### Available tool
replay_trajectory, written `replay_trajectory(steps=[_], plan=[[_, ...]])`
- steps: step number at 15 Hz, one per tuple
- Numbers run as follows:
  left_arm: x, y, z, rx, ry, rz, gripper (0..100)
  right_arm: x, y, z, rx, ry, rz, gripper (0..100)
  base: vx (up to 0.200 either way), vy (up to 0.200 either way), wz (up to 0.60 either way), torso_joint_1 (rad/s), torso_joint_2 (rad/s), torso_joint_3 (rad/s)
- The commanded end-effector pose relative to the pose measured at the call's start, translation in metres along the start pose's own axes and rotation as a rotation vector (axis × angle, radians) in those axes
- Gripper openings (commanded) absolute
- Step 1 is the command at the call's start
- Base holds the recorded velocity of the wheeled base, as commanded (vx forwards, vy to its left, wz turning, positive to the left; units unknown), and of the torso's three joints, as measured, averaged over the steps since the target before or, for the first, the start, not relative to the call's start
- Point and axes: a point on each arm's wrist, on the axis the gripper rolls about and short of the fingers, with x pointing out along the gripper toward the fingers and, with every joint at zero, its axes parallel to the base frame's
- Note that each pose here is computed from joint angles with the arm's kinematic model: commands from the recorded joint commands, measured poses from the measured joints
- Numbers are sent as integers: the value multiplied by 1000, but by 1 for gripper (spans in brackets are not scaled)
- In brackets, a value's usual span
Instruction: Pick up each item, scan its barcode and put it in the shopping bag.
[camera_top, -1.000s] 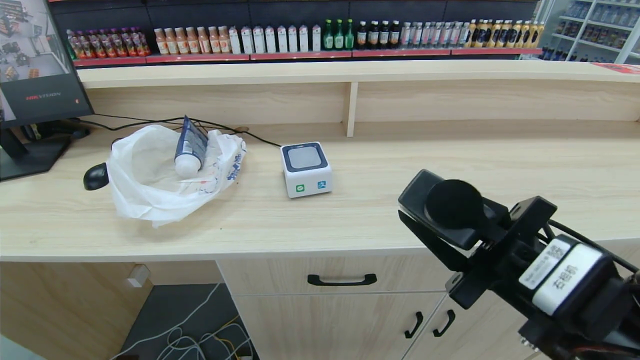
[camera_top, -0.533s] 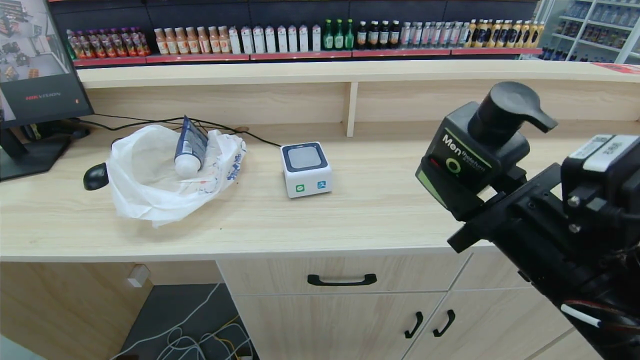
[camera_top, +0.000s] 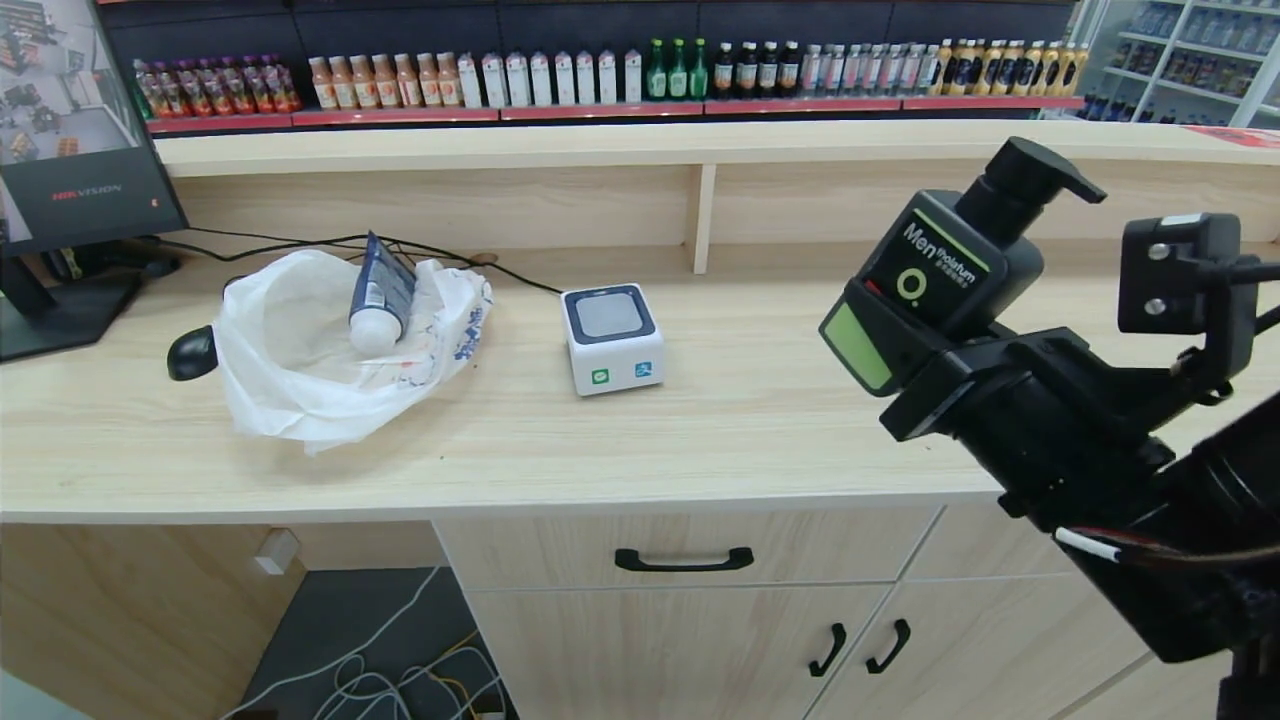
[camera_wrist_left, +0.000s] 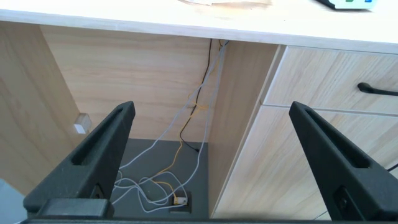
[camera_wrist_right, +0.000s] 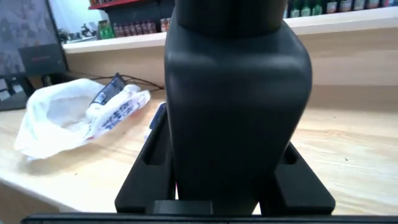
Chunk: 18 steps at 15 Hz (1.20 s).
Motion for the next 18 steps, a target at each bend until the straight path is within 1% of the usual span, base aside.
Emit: replay_trajectory(steps=[1,2,3,6,8,10,12,13,18], plan=[[0,0,0,0,0,1,100,16,-13,0,-2,-22,-60,0,0,0,0,0,0,0],[0,0,0,0,0,1,100,20,-20,1,-13,-28,-96,0,0,0,0,0,0,0],[0,0,0,0,0,1,100,25,-43,-1,-58,-30,-173,0,0,0,0,0,0,0],[0,0,0,0,0,1,100,26,-44,0,-49,-38,-178,0,0,0,0,0,0,0],[0,0,0,0,0,1,100,28,-45,-5,-42,-26,-180,0,0,0,0,0,0,0],[0,0,0,0,0,1,100,28,-45,-10,-39,-14,-179,0,0,200,0,2,5,5],[0,0,0,0,0,1,100,25,-52,-20,-72,9,-172,0,0,200,0,-2,2,2],[0,0,0,0,0,1,100,25,-51,-21,-89,15,-150,0,0,200,0,27,7,-2],[0,0,0,0,0,1,100,29,-53,-24,-88,12,-153,0,0,200,0,-3,1,3]])
